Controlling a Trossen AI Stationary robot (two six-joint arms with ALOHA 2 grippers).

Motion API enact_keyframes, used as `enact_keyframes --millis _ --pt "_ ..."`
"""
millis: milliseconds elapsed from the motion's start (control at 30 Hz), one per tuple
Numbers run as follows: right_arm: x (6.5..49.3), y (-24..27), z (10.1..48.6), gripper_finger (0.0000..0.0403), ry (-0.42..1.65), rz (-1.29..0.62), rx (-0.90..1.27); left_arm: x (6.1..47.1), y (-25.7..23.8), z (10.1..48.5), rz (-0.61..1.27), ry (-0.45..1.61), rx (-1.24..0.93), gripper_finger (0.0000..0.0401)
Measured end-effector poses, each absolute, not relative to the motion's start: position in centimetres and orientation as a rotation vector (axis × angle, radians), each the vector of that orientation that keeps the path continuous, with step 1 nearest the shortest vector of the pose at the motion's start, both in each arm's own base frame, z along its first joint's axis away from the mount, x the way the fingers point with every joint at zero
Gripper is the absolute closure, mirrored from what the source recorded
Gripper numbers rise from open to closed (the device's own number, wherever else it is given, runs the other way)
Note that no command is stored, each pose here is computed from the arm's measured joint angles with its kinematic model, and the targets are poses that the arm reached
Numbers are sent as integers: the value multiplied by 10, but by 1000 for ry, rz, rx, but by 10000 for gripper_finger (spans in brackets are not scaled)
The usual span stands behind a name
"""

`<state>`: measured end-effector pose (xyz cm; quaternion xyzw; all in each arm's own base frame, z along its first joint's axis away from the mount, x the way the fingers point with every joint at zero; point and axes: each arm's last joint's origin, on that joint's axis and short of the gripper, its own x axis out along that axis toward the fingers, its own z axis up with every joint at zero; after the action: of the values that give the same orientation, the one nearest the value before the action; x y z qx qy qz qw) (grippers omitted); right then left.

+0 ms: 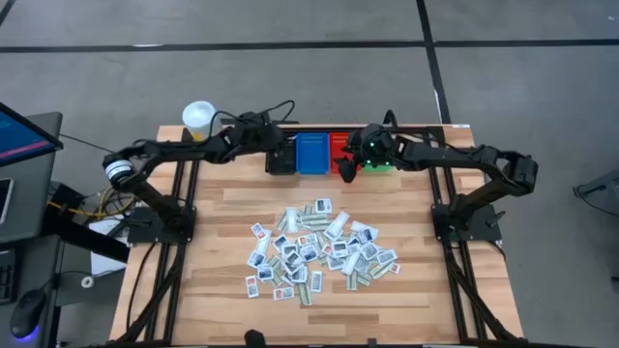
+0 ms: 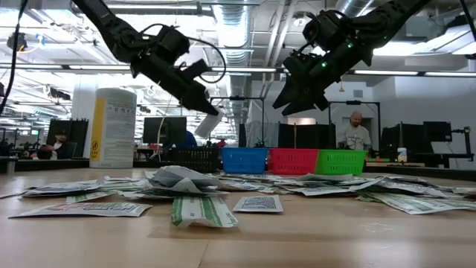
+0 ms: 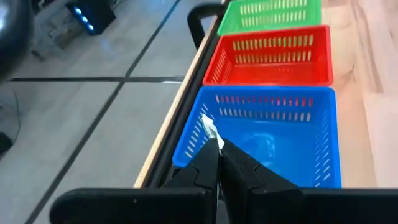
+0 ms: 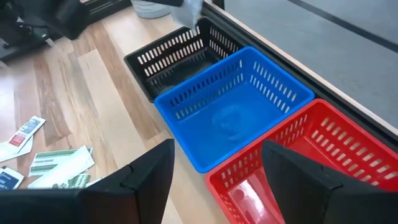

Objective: Pick & Place First Aid Supplies
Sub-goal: Put the green bandage pack in the black bin

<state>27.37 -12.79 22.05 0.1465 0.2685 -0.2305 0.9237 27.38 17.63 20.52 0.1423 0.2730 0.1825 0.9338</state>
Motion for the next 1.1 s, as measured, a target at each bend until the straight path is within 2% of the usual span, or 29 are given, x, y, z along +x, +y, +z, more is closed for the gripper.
enact_keyframes --millis 233,433,700,933,1100 --pt "274 -128 221 168 551 -474 301 275 179 199 424 595 298 386" --pt "274 -128 221 168 551 -474 301 273 181 200 527 626 320 347" --pt "274 -128 221 168 544 -482 331 273 180 200 543 616 270 300" --pt "274 -128 221 168 544 -477 335 267 174 207 581 599 107 295" --pt "275 -125 221 168 546 -399 359 256 161 233 592 541 45 295"
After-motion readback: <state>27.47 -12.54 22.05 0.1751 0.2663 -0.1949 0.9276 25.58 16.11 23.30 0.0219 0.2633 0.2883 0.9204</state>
